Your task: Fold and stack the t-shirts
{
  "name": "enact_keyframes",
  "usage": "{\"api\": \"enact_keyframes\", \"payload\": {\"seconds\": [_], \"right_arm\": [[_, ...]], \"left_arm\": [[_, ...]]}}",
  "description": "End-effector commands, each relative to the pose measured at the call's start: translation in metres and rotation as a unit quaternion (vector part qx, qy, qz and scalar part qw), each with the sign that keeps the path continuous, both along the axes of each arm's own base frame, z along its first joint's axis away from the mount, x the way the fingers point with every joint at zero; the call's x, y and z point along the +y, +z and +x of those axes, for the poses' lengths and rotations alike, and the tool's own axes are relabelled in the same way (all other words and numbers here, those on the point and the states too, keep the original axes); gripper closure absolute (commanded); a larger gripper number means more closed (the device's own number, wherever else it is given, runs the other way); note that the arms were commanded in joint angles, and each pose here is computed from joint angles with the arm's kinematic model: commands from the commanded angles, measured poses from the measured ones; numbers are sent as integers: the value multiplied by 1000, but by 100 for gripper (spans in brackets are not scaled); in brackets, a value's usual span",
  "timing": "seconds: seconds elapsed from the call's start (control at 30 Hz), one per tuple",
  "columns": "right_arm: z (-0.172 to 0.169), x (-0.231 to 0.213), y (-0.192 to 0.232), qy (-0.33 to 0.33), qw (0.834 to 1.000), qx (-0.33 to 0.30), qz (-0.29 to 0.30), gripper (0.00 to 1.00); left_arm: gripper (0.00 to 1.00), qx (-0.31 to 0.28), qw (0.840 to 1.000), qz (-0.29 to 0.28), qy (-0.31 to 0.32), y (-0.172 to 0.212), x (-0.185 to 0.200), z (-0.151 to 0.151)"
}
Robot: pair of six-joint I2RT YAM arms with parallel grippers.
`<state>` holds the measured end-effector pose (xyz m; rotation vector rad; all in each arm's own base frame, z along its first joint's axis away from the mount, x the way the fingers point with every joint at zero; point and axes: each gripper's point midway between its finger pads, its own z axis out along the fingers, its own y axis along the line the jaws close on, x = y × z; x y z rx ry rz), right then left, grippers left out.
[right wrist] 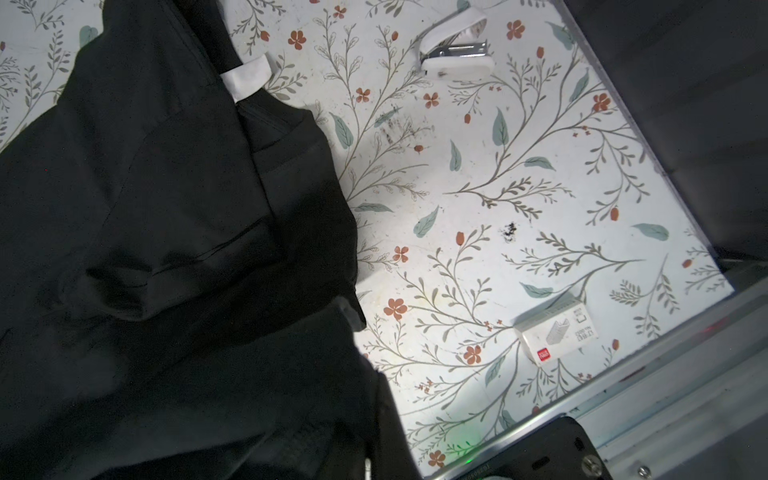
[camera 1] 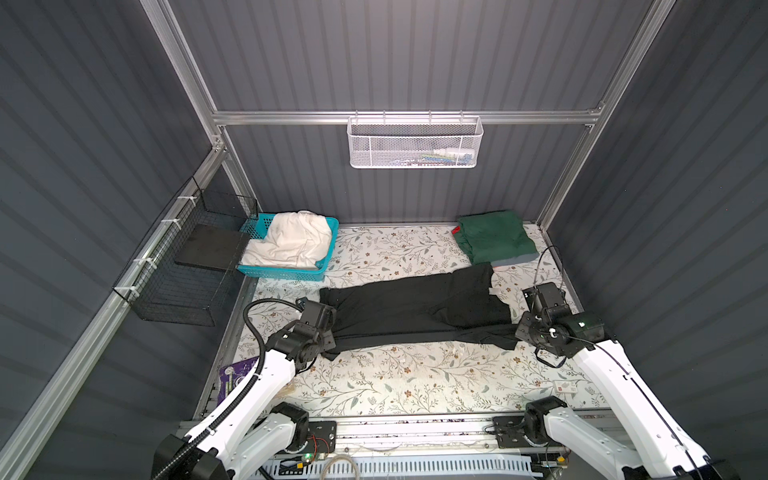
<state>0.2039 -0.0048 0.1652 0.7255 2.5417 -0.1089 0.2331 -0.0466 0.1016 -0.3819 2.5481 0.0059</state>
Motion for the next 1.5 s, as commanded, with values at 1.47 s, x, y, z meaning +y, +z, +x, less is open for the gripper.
{"api": "enact_keyframes", "payload": {"seconds": [1.47], "right_arm": [[84, 29, -27, 71, 996, 55, 11, 100]], "left_arm": [[99, 55, 997, 42, -21, -23, -10, 31]]}}
